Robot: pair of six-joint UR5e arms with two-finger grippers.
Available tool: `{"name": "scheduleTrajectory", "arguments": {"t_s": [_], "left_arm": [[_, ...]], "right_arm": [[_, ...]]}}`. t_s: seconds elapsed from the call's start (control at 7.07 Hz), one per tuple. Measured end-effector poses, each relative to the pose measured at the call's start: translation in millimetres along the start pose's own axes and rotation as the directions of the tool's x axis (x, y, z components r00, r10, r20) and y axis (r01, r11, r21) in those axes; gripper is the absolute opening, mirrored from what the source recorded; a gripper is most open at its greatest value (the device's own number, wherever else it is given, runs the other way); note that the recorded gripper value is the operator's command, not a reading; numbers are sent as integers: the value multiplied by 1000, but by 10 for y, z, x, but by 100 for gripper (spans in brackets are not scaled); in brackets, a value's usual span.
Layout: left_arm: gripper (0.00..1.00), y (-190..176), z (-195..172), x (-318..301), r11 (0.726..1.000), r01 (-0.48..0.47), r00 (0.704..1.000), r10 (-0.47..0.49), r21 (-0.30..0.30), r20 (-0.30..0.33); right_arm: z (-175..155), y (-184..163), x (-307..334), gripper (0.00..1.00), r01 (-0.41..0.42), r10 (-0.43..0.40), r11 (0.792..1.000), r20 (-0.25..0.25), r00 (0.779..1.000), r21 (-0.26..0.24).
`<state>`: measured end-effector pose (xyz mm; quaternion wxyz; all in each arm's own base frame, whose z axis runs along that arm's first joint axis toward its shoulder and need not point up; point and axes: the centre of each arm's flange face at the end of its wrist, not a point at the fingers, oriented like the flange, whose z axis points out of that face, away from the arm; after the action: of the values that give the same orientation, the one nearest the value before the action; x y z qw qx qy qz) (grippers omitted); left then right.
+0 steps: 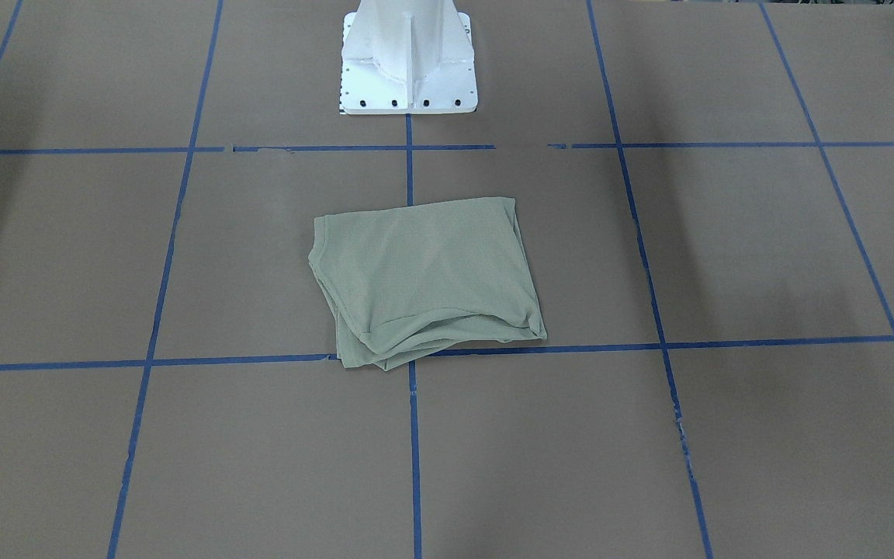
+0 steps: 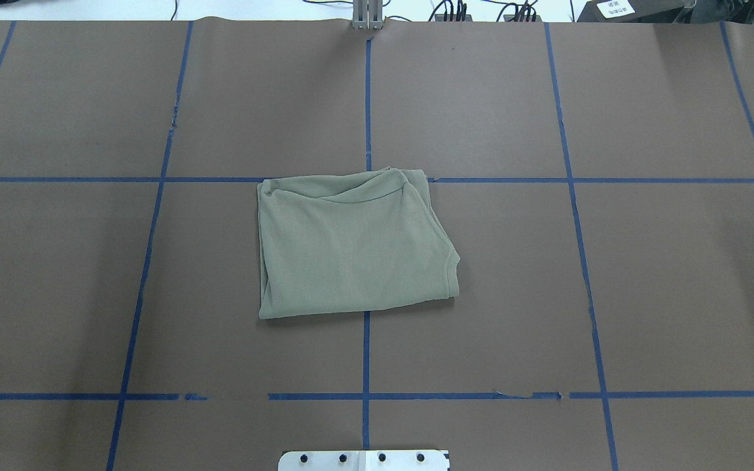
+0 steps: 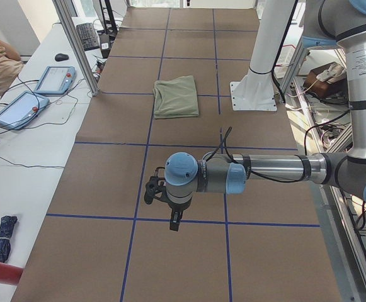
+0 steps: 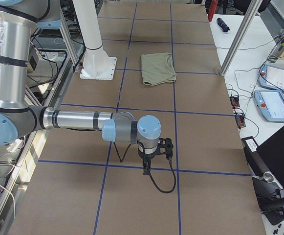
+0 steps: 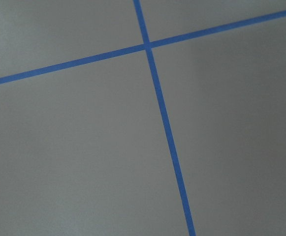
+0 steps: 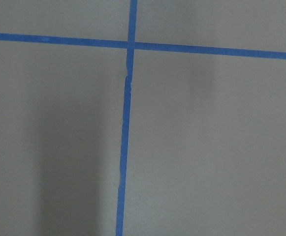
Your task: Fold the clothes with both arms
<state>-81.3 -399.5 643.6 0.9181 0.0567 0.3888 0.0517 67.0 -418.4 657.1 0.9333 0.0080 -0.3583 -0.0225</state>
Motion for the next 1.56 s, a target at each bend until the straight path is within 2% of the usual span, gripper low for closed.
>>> {"name": "scheduleTrajectory", "arguments": {"t_s": [0.57, 1.56], "left_arm": [[100, -68, -158, 149, 999, -22, 1000, 21, 34, 7], [100, -74, -201, 192, 999, -28, 1000, 27, 42, 8]], "right_arm": [[-12, -9, -15, 100, 3, -3, 1000, -2, 1000, 2], [-174, -46, -152, 100, 32, -32, 999, -5, 999, 34]]}}
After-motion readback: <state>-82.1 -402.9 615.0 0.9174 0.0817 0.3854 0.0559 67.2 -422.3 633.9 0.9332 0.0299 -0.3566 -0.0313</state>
